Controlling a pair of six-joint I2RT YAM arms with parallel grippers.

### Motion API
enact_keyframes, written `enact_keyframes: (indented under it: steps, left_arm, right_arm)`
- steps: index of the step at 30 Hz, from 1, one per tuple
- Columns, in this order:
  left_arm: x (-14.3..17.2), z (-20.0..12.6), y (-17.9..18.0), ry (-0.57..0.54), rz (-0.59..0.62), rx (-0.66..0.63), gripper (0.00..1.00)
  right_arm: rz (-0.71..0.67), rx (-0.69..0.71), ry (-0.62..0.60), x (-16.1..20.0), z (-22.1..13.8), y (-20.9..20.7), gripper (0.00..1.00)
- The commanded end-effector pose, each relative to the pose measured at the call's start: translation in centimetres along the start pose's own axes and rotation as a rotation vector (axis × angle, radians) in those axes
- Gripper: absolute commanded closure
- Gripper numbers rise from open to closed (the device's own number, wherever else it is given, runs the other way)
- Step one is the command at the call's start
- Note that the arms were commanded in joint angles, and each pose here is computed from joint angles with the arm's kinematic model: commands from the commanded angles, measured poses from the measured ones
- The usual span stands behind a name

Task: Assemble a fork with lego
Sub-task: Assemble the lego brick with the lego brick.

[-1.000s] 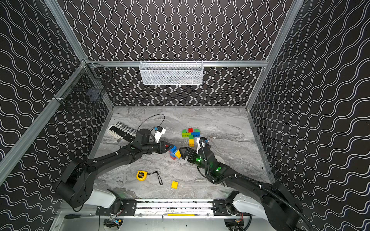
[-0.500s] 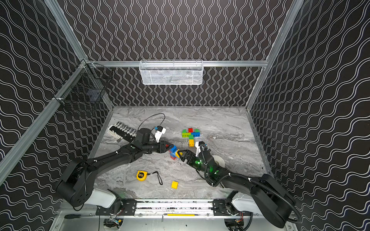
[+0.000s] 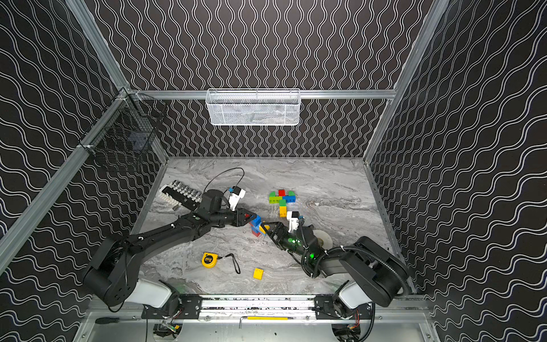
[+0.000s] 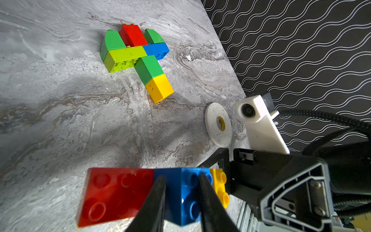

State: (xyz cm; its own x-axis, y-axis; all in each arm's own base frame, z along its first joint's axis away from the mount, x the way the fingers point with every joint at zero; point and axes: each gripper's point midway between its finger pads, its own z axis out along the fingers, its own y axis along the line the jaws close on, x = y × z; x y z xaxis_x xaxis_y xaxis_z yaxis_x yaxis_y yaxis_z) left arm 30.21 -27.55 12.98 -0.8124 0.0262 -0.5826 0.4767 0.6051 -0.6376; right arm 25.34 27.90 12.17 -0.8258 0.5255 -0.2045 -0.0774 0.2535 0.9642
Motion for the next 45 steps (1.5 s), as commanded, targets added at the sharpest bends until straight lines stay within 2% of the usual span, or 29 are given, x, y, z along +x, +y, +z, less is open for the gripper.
enact_keyframes:
  steps: [1, 7, 14, 26, 28, 32, 35, 39, 45]
  left_arm:
    - [5.6, -0.6, 4.8, 0.183, -0.112, -0.216, 0.69]
    - [5.5, -0.5, 4.7, 0.185, -0.106, -0.213, 0.69]
    - [5.4, -0.5, 4.7, 0.186, -0.105, -0.21, 0.69]
    - [5.6, -0.5, 4.7, 0.189, -0.104, -0.209, 0.69]
    - [5.7, -0.5, 4.7, 0.19, -0.104, -0.208, 0.69]
    - [5.5, -0.4, 4.6, 0.188, -0.103, -0.202, 0.69]
    - [5.4, -0.3, 4.5, 0.187, -0.104, -0.196, 0.69]
    - [4.8, -0.5, 3.9, 0.176, -0.105, -0.18, 0.69]
    - [1.4, -0.8, 1.6, 0.107, -0.086, -0.124, 0.67]
  right_arm:
    - [0.021, -0.089, -0.006, -0.5, 0.3, 2.0, 0.15]
    - [0.035, -0.069, 0.007, -0.5, 0.9, 1.3, 0.28]
    - [0.044, -0.061, 0.008, -0.8, 1.2, 0.9, 0.34]
    - [0.052, -0.028, 0.003, -0.9, 1.1, 0.1, 0.5]
    - [0.041, -0.017, -0.005, -1.1, 1.0, 0.0, 0.42]
    - [-0.01, 0.006, -0.039, -1.9, 0.5, 0.3, 0.02]
    - [-0.082, 0.044, -0.079, -3.1, -0.1, 0.7, 0.0]
    - [-0.282, 0.218, -0.094, -4.1, -1.3, 0.1, 0.0]
    - [-0.521, 0.359, -0.1, -5.1, -4.4, 0.7, 0.0]
